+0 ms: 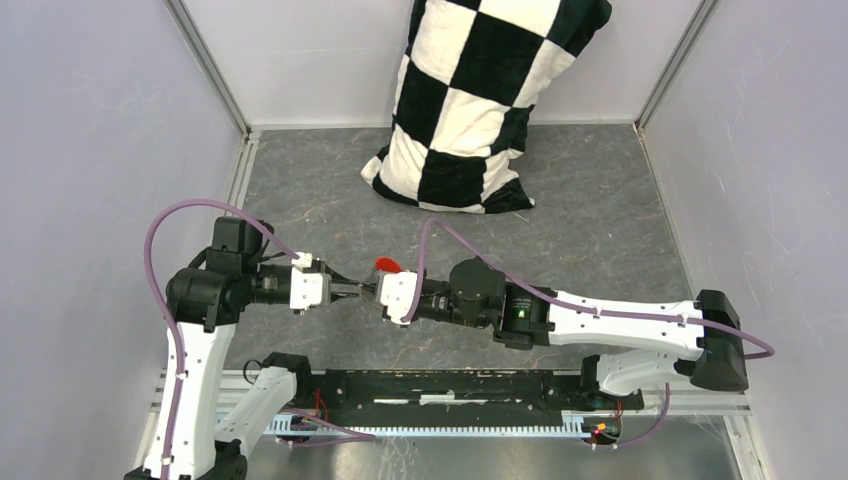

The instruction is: Put the keys on the keyring

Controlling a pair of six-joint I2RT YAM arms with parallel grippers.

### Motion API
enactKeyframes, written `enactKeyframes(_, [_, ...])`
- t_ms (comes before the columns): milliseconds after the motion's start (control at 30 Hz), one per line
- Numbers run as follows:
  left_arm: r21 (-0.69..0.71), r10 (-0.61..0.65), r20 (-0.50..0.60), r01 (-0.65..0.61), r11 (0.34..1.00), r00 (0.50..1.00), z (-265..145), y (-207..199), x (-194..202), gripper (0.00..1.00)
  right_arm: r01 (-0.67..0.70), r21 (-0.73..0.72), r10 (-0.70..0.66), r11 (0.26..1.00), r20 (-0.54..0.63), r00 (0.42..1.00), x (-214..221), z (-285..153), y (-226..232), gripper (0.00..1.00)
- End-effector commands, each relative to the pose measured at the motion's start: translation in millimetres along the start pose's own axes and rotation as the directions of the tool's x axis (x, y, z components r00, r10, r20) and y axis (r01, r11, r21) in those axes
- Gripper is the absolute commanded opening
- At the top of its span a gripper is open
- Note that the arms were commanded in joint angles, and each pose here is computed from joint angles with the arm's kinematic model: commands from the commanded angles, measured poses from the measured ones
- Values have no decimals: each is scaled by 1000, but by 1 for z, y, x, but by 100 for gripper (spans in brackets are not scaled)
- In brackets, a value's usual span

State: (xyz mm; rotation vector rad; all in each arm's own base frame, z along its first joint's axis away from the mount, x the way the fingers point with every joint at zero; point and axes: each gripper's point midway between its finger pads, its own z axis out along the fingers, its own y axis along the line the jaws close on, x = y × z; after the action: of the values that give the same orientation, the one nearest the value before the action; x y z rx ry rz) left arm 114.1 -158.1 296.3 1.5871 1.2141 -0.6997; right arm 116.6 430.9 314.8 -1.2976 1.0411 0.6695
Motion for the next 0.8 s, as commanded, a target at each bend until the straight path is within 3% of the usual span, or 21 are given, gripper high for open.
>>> enactKeyframes(0, [-5, 66, -4, -66, 998, 998, 0, 2, 2, 28, 13, 39, -17, 999, 86, 996, -40, 2, -14, 0])
enactKeyframes(600, [-26, 101, -9, -101, 995, 995, -4, 1, -5, 16, 35, 19, -36, 999, 41, 999, -41, 10, -7, 0])
enactKeyframes(767, [-43, 100, -4, -100, 994, 995, -4, 4, -7, 2, 35, 9, -35, 999, 40, 999, -44, 9, -5, 2])
